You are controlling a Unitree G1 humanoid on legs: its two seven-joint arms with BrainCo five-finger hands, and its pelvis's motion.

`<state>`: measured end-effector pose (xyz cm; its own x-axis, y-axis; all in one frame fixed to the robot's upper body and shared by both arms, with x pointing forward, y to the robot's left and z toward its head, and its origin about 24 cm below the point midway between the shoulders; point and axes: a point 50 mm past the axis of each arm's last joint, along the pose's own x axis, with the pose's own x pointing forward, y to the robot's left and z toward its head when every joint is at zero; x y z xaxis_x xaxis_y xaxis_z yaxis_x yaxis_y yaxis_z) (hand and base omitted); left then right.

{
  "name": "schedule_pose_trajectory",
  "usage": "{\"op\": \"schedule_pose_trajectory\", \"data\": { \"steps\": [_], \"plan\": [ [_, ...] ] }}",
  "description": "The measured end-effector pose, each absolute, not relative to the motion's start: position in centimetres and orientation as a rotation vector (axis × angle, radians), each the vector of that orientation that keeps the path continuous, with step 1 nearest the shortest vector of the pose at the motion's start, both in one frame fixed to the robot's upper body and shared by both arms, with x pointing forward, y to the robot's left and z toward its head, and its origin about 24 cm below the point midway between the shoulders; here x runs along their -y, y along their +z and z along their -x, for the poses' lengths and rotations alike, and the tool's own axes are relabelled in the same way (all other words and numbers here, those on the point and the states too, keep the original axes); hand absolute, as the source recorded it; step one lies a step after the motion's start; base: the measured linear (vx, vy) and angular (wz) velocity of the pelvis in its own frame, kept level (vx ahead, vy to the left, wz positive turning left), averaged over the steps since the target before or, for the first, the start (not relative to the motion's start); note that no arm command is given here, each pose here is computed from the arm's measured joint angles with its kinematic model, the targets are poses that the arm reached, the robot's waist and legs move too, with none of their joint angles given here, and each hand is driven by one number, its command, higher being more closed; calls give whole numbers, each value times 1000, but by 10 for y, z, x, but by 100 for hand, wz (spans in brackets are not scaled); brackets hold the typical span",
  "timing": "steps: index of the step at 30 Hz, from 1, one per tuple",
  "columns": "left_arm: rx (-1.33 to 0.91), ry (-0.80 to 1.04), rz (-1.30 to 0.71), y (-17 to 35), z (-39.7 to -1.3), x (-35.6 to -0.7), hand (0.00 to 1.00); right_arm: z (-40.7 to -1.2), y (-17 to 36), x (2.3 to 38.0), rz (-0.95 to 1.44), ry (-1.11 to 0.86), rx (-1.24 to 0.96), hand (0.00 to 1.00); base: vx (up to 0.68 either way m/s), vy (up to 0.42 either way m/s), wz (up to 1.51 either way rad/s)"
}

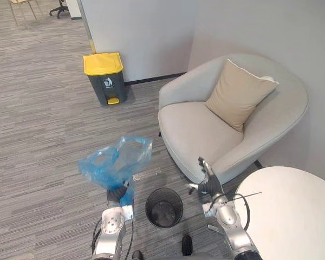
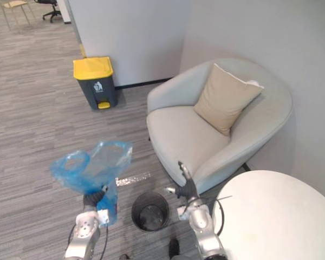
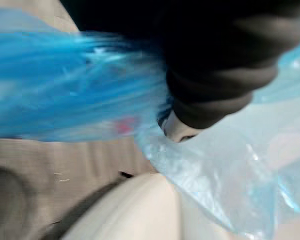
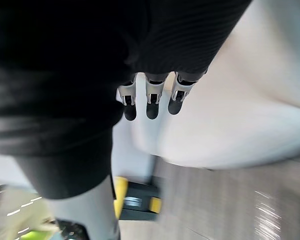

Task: Gather rubbish on tea table into small bin, then transfer packed bag to large trash can.

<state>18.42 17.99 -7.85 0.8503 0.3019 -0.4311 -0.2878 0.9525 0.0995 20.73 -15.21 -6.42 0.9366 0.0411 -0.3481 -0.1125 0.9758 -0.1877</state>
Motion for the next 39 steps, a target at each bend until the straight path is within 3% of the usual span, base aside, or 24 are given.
{"op": "schedule_pose_trajectory", "data": {
  "steps": [10, 16, 26, 32, 39],
  "plan": [
    [-745, 317, -29, -126, -138, -188, 100, -169, -116, 171, 153, -6, -663, 0, -5, -4, 0],
    [-842, 369, 8, -139, -115, -189, 100, -172, -119, 169, 136, -47, -682, 0, -53, 7, -32],
    [-824, 403, 15, -137, -123, -196, 100, -167, -123, 150, 81, -68, -711, 0, -35, -26, 21],
    [-820, 403, 51, -137, -129, -186, 100, -188, -115, 157, 90, -98, -666, 0, -133, -97, 14],
    [-797, 379, 69, -134, -142, -177, 100, -186, -115, 163, 65, -165, -675, 0, -219, -52, 46]
  ]
}}
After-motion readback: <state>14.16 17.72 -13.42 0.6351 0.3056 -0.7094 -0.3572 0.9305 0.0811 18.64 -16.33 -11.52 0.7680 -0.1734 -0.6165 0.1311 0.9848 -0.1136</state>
